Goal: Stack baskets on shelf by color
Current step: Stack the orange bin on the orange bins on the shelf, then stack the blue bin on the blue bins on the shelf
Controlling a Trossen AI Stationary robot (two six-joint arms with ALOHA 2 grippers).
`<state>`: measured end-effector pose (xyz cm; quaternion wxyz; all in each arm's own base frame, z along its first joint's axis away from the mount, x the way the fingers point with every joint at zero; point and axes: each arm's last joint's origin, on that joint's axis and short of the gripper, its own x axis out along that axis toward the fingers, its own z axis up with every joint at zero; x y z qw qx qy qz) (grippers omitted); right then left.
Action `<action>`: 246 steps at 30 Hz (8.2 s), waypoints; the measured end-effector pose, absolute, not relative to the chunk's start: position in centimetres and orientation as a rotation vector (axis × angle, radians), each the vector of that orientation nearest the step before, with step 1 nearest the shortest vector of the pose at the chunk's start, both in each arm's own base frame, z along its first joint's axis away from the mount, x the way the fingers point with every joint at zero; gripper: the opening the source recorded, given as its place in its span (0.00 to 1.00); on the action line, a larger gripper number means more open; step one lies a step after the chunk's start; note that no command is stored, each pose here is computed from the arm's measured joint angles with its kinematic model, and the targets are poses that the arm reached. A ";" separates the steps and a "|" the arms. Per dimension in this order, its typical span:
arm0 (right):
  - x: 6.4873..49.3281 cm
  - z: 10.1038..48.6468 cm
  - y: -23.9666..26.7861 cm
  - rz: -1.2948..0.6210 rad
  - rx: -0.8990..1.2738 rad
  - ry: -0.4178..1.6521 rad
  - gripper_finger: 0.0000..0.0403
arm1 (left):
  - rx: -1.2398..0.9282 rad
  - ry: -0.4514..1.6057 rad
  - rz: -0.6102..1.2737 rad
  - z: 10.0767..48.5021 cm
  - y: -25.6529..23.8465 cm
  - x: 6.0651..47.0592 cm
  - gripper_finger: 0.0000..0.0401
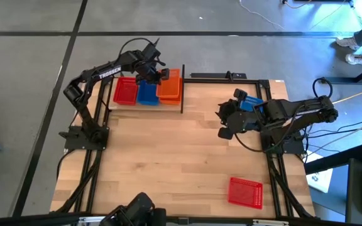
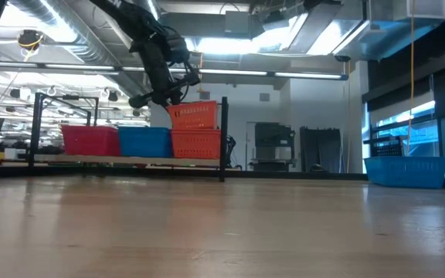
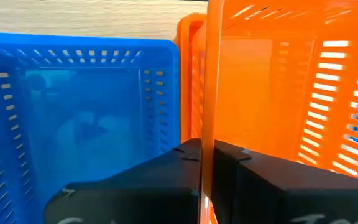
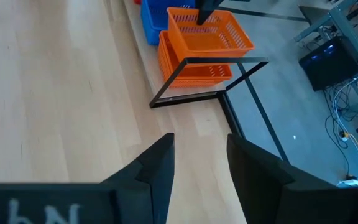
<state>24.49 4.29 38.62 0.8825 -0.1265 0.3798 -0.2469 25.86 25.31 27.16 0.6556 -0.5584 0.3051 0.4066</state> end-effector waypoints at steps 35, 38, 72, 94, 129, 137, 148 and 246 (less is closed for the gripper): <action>24.5 38.6 4.3 -0.514 -0.264 0.791 0.37 | -1.121 0.687 0.834 27.5 25.2 26.7 0.16; 24.5 38.6 4.3 -0.514 -0.264 0.791 0.37 | -1.123 0.676 0.848 27.5 25.2 26.8 0.16; 17.0 36.7 -3.9 -1.136 0.925 0.941 0.37 | -0.512 0.432 0.287 42.2 8.6 22.2 0.15; 16.4 20.9 -8.6 -1.067 0.994 1.272 0.37 | -0.445 0.446 0.118 42.8 4.5 22.4 0.14; 18.3 15.5 -11.1 -0.718 0.599 1.579 0.34 | -0.448 0.506 0.144 42.3 4.5 22.2 0.14; 18.8 15.0 -11.3 -0.665 0.528 1.597 0.04 | -0.449 0.512 0.145 42.2 4.5 22.1 0.14; 23.1 22.0 -8.9 -0.327 0.042 1.672 0.00 | -0.430 0.514 0.140 42.2 4.5 22.1 0.14; 27.6 34.8 2.2 0.381 -1.439 1.471 0.00 | 0.975 0.487 0.255 36.4 2.0 36.8 0.19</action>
